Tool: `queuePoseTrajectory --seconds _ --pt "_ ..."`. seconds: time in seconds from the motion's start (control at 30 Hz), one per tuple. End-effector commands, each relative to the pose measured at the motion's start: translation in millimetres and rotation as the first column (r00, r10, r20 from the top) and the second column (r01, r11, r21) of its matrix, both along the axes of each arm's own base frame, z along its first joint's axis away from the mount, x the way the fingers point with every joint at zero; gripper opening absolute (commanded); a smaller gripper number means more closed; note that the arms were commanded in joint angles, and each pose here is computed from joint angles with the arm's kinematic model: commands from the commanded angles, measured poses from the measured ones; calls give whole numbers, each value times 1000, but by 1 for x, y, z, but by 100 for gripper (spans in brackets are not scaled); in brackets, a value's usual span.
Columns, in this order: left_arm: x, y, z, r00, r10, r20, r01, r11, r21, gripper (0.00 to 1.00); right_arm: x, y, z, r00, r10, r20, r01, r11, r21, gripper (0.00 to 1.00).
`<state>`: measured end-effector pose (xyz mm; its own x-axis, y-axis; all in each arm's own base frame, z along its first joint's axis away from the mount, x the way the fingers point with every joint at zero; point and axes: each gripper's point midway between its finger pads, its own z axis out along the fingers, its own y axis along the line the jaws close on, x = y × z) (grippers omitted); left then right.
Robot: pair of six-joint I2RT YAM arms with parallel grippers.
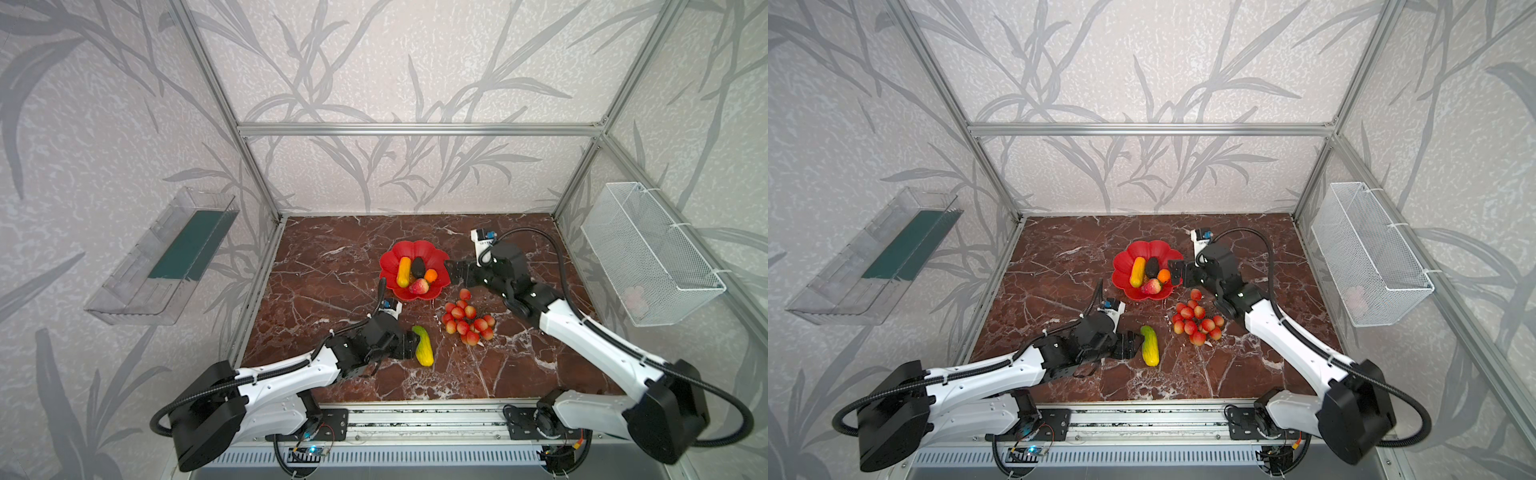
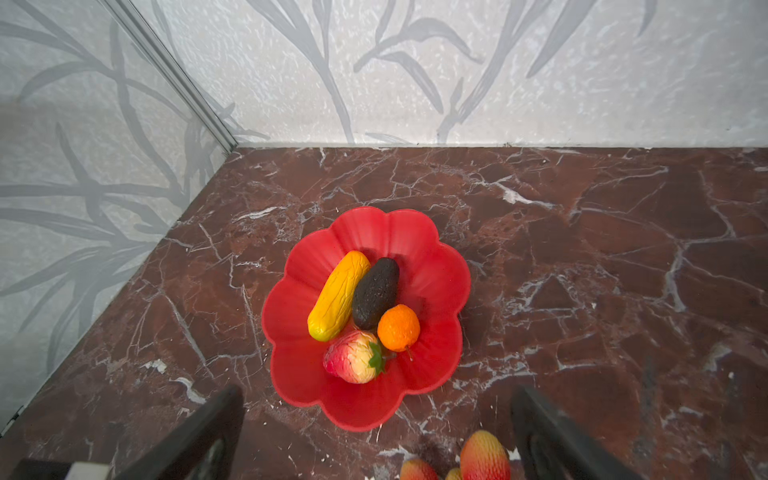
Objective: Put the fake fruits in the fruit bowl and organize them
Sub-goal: 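Grasp the green cucumber with the left gripper and place it in the bowl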
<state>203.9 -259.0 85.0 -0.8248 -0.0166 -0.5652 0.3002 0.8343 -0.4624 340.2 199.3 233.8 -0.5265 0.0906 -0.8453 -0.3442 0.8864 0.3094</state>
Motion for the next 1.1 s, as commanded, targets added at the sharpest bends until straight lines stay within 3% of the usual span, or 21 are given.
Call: queuePoseTrajectory --seconds 0.0,0.2,0.43,0.6,0.7,0.87,1.07 --pt "6 -27 15 1000 -29 9 29 997 -70 81 -28 -21 -31 996 -33 -78 30 999 -36 100" --pt "8 -49 -10 995 -81 -66 80 997 -14 82 -70 -50 -55 989 -76 -128 73 997 -30 99" --pt "4 -59 -44 978 -93 -188 106 993 59 80 -91 -64 -68 982 -101 -158 99 995 -21 99" --pt "1 -58 -62 970 -82 -231 105 991 88 69 -93 -67 -68 982 -106 -157 103 994 -28 99" --pt "0 -58 -64 968 -83 -239 107 990 90 55 -94 -68 -69 982 -111 -155 106 994 -35 99" --pt "5 -49 -35 984 -84 -154 98 992 84 43 -94 -69 -71 981 -113 -158 108 993 -39 99" --pt "32 -7 37 997 -3 75 -8 989 149 43 -95 -70 -73 980 -114 -161 108 993 -44 99"
